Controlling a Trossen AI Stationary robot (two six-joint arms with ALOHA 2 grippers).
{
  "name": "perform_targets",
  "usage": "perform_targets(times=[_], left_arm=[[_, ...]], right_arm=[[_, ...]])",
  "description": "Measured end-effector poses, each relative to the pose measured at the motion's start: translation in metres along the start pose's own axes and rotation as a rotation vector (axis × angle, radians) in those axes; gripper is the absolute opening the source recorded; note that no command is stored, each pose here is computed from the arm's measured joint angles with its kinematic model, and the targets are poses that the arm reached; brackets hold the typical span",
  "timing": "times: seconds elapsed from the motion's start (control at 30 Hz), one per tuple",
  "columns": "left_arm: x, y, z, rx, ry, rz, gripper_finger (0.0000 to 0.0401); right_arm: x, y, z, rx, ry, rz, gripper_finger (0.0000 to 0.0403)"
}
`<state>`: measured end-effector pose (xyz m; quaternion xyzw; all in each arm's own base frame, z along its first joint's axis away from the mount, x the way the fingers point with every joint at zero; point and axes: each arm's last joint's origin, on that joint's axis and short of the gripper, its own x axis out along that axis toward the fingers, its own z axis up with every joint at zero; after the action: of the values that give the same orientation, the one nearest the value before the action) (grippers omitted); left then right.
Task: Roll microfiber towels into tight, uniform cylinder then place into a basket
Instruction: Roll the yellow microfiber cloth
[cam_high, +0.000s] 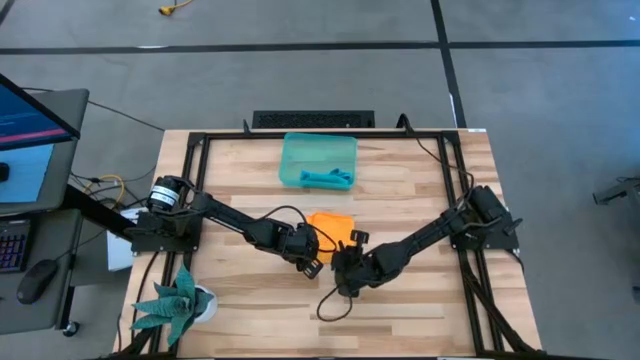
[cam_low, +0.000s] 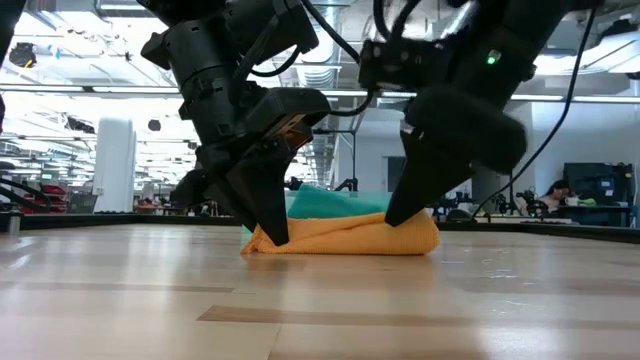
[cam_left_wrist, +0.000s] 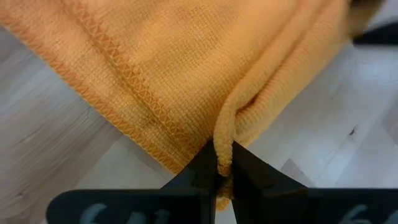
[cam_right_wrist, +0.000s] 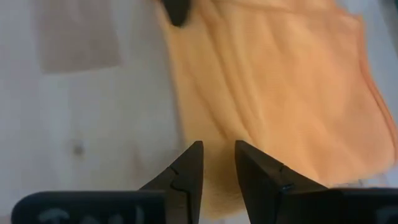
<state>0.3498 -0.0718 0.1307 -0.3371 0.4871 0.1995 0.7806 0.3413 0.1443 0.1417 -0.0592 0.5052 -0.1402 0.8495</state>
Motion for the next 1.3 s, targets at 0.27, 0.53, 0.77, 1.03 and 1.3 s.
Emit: perform_targets(times=[0.27,0.53,0.77,1.03,1.3], left_arm=[[0.000,-0.001,0.000,0.061,-0.001,-0.009,0.0018],[0.000,-0.002,0.001,0.117,-0.011,-0.021,0.0018],[0.001,-0.001,0.003,0.178,-0.111,0.058,0.0030],[0.001,-0.001,0.003,0.155,-0.133,0.069,0.0102],[-0.001,-0.003,0.004,0.236,-0.061,0.014,0.0156]], right_arm=[[0.018,-0.013,-0.012,0.075,0.021,0.006,0.0115],[0.022,-0.017,-0.011,0.101,0.040,0.026,0.0115],[0.022,-0.017,-0.012,0.099,0.042,0.029,0.0115],[0.022,-0.017,-0.012,0.098,0.044,0.030,0.0115],[0.022,-0.017,-0.012,0.098,0.047,0.032,0.0115]])
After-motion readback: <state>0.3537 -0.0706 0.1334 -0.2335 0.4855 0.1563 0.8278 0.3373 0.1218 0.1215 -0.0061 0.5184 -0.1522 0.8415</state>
